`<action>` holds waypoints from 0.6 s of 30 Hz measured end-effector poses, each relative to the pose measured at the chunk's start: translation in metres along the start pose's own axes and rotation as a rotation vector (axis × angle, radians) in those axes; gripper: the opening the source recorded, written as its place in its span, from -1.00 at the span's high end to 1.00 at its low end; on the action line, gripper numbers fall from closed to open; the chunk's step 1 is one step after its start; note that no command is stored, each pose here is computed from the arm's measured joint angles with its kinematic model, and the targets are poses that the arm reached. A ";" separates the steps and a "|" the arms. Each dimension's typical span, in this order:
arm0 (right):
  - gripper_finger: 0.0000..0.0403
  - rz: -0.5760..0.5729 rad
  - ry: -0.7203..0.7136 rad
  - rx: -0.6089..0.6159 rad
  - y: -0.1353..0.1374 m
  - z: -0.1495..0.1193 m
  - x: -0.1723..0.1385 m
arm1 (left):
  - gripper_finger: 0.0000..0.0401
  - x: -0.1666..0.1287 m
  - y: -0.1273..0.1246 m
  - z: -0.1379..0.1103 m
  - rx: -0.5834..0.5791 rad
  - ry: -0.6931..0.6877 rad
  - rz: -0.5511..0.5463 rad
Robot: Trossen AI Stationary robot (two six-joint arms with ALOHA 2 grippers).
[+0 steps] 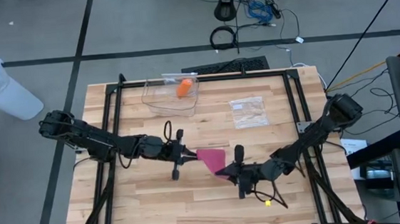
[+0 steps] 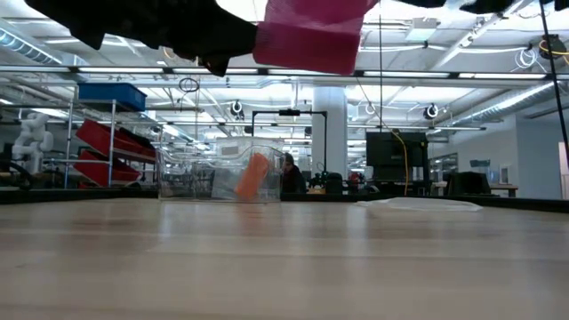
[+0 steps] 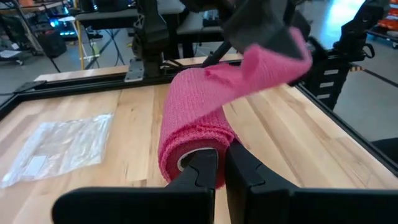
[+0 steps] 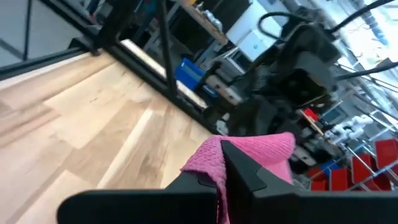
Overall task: Roll bandage
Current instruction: Roll the pink bandage
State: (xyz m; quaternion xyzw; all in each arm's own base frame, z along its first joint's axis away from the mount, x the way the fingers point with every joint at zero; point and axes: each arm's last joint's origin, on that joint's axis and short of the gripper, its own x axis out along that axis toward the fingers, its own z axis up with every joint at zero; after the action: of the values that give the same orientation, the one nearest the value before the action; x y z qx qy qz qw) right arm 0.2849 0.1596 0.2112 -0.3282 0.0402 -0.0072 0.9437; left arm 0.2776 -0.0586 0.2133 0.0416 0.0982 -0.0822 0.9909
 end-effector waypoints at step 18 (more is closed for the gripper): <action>-0.02 0.048 0.071 0.000 0.011 -0.010 0.001 | 0.96 0.000 0.001 0.001 0.004 -0.014 0.004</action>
State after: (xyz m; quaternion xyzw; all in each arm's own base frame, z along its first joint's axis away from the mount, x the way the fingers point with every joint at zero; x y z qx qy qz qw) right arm 0.2850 0.1621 0.1964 -0.3265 0.0817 0.0040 0.9416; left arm 0.2781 -0.0576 0.2146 0.0430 0.0913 -0.0806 0.9916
